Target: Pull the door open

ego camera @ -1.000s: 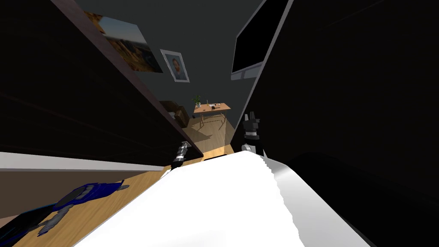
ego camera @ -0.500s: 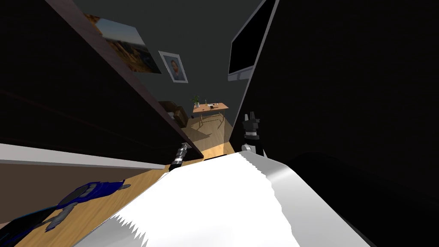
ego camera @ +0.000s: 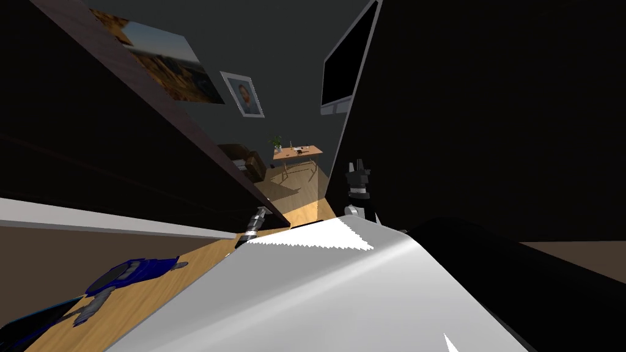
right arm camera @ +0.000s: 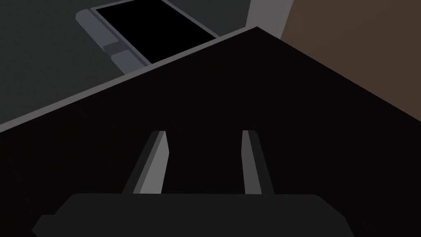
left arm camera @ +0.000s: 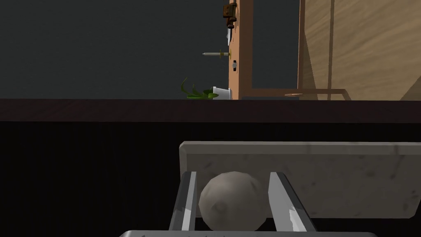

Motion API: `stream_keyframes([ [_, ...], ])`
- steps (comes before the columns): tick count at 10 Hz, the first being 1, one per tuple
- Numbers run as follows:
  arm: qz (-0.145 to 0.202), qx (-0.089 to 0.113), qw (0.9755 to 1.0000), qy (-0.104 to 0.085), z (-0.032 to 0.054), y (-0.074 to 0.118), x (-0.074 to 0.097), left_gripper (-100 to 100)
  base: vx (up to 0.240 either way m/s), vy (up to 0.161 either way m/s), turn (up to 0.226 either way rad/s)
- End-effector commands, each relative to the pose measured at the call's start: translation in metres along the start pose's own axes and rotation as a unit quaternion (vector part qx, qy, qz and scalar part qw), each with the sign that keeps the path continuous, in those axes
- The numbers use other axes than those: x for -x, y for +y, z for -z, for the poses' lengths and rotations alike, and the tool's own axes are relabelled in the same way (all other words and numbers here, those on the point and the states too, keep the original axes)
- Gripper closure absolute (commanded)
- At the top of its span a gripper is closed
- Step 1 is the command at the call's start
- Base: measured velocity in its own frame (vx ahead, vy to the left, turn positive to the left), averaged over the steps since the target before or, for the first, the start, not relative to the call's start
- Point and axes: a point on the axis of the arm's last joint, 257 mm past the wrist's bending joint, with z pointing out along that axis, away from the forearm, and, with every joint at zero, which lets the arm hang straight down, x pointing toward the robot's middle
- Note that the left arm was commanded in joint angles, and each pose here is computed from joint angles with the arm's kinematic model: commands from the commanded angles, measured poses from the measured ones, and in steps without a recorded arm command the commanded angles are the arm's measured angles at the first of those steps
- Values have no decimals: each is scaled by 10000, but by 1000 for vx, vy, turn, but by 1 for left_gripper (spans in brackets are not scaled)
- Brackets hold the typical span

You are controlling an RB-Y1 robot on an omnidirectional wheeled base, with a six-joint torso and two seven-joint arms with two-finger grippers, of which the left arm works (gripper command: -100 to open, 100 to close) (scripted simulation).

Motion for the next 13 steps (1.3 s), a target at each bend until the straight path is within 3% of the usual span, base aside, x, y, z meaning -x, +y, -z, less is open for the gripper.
stream_keyframes([
  [1,-9,-14,10000,91,109,-16,25,100,-138,61,-86],
  [4,-8,-14,9998,190,207,-23,23,100,-120,47,-56],
  [5,12,16,9998,191,191,6,-15,100,-42,5,-6],
  [6,11,20,9997,239,264,11,-6,100,-141,61,-169],
  [13,-4,-8,9991,416,511,-21,49,100,-208,90,-161],
])
